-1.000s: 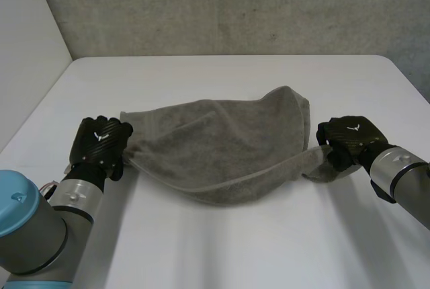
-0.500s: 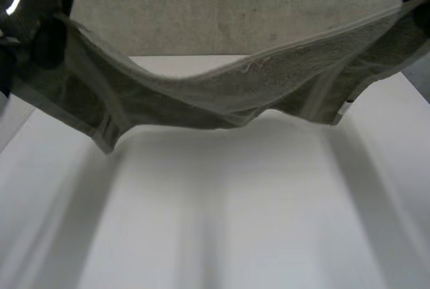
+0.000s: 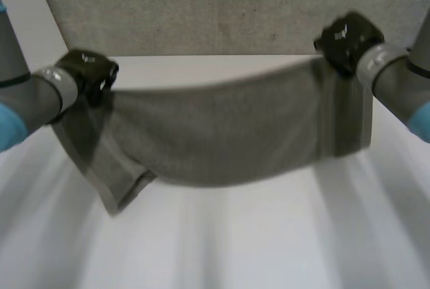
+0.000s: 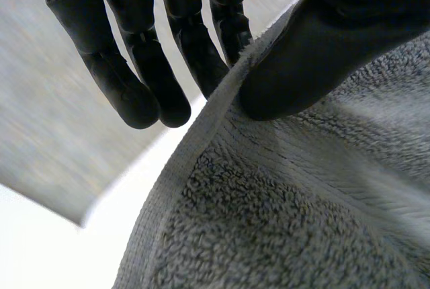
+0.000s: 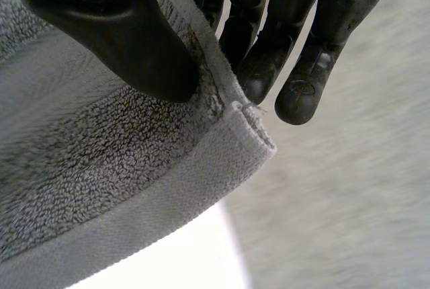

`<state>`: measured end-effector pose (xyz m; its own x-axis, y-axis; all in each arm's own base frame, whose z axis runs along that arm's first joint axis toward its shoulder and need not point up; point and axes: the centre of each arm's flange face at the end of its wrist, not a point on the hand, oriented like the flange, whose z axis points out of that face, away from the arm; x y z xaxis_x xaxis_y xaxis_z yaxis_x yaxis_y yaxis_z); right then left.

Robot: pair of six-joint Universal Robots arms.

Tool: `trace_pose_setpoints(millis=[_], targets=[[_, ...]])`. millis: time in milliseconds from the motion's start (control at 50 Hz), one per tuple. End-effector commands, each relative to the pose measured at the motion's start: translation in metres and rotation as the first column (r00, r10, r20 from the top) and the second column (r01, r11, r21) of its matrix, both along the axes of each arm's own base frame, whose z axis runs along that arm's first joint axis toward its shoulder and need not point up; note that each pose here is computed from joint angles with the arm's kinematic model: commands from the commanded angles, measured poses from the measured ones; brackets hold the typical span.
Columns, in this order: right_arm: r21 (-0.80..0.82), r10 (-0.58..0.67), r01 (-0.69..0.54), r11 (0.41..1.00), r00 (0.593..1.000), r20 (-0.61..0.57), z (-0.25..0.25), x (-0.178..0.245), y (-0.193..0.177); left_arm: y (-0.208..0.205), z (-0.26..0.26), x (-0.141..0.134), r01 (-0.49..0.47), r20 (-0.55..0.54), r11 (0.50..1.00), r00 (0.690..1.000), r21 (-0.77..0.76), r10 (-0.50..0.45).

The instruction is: Fold the towel.

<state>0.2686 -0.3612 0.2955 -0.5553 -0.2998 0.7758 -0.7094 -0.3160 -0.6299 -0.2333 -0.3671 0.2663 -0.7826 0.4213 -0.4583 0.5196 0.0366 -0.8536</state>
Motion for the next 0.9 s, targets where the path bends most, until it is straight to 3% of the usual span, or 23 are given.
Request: trace_pose_setpoints(millis=[20,40,80,100,120,160,200,220,260,280,340,400,540,580,700,780,900], targets=[[-0.603,0.078,0.08,0.794,0.97,0.232,0.078,0.015,-0.031,-0.025,0.106,-0.026,-0.026,-0.184,0.855,0.98,-0.517,-0.082],[-0.604,0.078,0.081,0.793,0.97,0.232,0.078,0.015,-0.031,-0.025,0.107,-0.026,-0.026,-0.184,0.855,0.979,-0.519,-0.082],[-0.761,0.163,0.137,0.634,0.938,0.305,0.117,0.008,-0.015,-0.013,0.16,-0.024,-0.115,-0.326,0.711,0.93,-0.694,-0.168],[-0.761,0.163,0.138,0.634,0.938,0.305,0.117,0.008,-0.015,-0.013,0.16,-0.024,-0.116,-0.327,0.71,0.93,-0.695,-0.168],[-0.785,0.187,0.152,0.601,0.928,0.323,0.132,0.002,-0.006,-0.007,0.177,-0.02,-0.147,-0.371,0.656,0.903,-0.741,-0.218],[-0.772,0.2,0.148,0.618,0.92,0.336,0.135,-0.001,-0.002,-0.004,0.178,-0.017,-0.155,-0.393,0.647,0.887,-0.747,-0.242],[-0.689,0.193,0.115,0.716,0.915,0.353,0.117,0.0,-0.008,-0.002,0.159,-0.017,-0.139,-0.409,0.696,0.881,-0.705,-0.238],[-0.688,0.193,0.114,0.716,0.915,0.353,0.117,0.0,-0.008,-0.002,0.159,-0.017,-0.139,-0.409,0.696,0.881,-0.704,-0.238],[-0.572,0.171,0.066,0.818,0.921,0.351,0.092,0.001,-0.01,-0.004,0.123,-0.018,-0.117,-0.401,0.767,0.895,-0.632,-0.194],[-0.571,0.171,0.066,0.818,0.921,0.351,0.092,0.002,-0.01,-0.004,0.123,-0.018,-0.116,-0.401,0.767,0.896,-0.631,-0.194],[-0.392,0.176,-0.049,0.919,0.939,0.295,0.044,0.009,-0.01,-0.003,0.051,-0.012,-0.083,-0.373,0.876,0.921,-0.476,-0.115],[-0.274,0.182,-0.109,0.956,0.949,0.259,0.009,0.009,-0.005,0.001,0.007,-0.002,-0.06,-0.347,0.921,0.934,-0.385,-0.085],[-0.044,0.138,-0.132,0.99,0.967,0.216,-0.069,0.001,0.006,0.024,-0.066,0.0,0.019,-0.292,0.955,0.95,-0.296,-0.109],[0.071,0.112,-0.128,0.989,0.974,0.195,-0.108,-0.001,0.013,0.036,-0.102,0.0,0.066,-0.216,0.964,0.969,-0.258,-0.124],[0.202,0.08,-0.106,0.974,0.988,0.135,-0.149,-0.011,0.03,0.053,-0.136,0.005,0.118,-0.044,0.969,0.99,-0.219,-0.131],[0.235,0.07,-0.093,0.968,0.992,0.104,-0.151,-0.018,0.04,0.06,-0.141,0.011,0.119,-0.002,0.973,0.993,-0.197,-0.122],[0.224,0.017,-0.036,0.974,0.996,0.086,-0.096,-0.051,0.067,0.084,-0.121,0.035,0.076,0.003,0.983,0.997,-0.167,-0.076]])
